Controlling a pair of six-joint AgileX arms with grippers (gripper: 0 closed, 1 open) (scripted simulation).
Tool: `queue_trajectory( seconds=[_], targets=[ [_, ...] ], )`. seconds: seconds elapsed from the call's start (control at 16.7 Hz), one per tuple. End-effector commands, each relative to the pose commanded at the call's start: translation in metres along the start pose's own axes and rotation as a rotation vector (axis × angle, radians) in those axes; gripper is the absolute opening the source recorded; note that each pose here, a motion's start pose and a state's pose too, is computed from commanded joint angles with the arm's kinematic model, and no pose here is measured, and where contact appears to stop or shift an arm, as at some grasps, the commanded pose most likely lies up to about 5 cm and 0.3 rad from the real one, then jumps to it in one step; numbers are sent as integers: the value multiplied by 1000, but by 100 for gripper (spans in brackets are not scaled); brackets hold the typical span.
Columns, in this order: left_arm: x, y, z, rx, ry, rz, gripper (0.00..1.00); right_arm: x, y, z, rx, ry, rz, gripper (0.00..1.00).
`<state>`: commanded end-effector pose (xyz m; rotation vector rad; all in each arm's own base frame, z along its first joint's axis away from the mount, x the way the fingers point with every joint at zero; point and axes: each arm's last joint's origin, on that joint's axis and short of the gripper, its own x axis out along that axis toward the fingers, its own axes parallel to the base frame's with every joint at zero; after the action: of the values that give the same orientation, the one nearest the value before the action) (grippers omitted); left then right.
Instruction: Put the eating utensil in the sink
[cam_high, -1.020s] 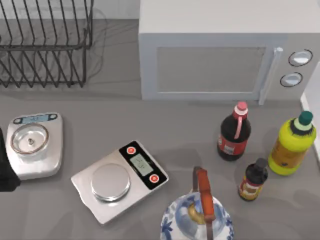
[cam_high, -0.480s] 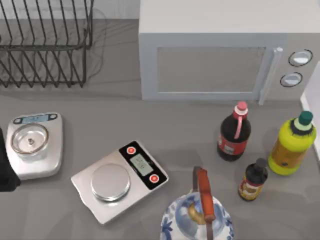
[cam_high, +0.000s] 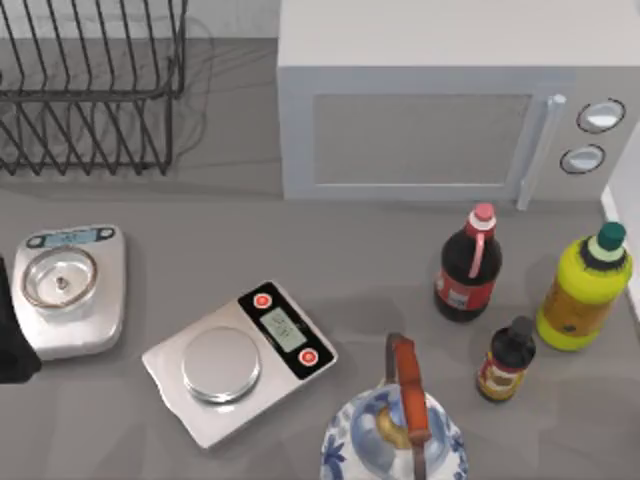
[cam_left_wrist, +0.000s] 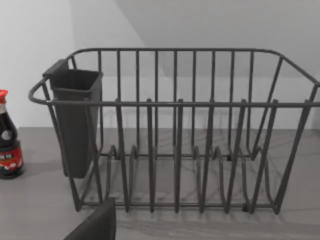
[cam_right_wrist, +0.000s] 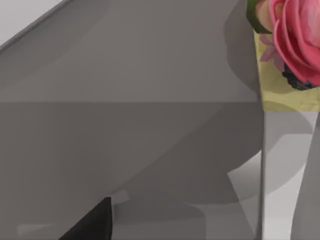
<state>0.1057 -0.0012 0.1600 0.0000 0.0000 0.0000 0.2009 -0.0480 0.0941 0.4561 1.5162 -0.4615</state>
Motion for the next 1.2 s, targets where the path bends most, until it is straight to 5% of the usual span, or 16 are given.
queue_trajectory(
  seconds=[0.24,1.02,1.2],
  targets=[
    [0,0,0,0,0,0,100,1,0,0,0,1,0,100],
    [0,0,0,0,0,0,100,1,0,0,0,1,0,2],
    [0,0,0,0,0,0,100,1,0,0,0,1,0,0]
  ],
)
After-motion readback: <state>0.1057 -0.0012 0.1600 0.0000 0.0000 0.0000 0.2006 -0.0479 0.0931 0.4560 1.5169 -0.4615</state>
